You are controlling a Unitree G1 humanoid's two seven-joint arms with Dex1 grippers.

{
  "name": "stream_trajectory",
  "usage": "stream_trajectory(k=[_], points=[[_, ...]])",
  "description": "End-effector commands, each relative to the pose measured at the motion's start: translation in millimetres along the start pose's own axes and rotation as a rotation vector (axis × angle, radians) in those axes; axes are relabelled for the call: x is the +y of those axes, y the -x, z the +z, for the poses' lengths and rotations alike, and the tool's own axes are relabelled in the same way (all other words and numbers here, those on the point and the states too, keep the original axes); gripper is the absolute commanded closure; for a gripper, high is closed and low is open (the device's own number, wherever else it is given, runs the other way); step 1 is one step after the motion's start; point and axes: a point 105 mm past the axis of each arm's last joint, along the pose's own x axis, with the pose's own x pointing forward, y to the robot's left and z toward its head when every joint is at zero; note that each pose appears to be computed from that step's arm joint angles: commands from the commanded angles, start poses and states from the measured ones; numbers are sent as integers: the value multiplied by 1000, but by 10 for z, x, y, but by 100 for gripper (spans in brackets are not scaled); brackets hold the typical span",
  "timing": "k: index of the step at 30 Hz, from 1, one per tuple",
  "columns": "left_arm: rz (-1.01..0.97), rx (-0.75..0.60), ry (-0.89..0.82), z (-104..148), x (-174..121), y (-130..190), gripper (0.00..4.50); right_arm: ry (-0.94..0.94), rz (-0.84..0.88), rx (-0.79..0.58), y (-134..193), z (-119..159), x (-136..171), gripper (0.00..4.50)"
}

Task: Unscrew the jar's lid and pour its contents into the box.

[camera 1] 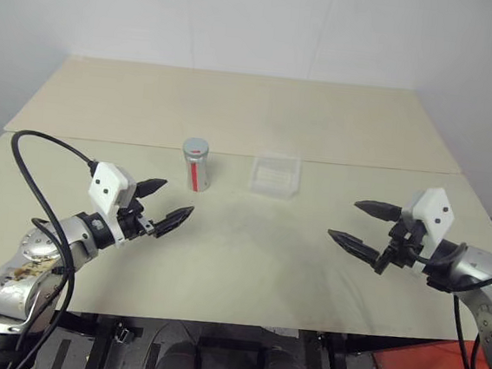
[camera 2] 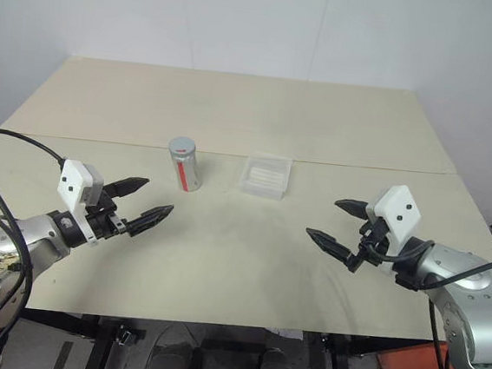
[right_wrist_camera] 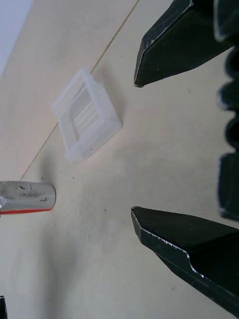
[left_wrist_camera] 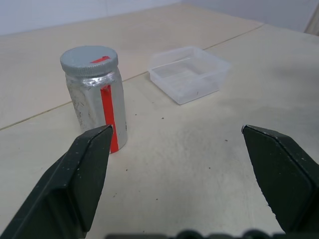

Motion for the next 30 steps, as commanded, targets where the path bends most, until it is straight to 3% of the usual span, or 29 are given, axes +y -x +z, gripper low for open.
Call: stream_trajectory(k=[1,10,21,30], points=[[-13,-38,-31,114,-44,1,0,61,-6,-41,19,148,-27,5],[35,-56,-27,113,-22,-64,0,59,-3,-35,44,138,-19,5],[415,-155,6,88,-17,-507,0,76,2,-29,67,144,-40,5],[620,-116,-31,21,71,-774,0,92,7,-39,71,178,-50,5]])
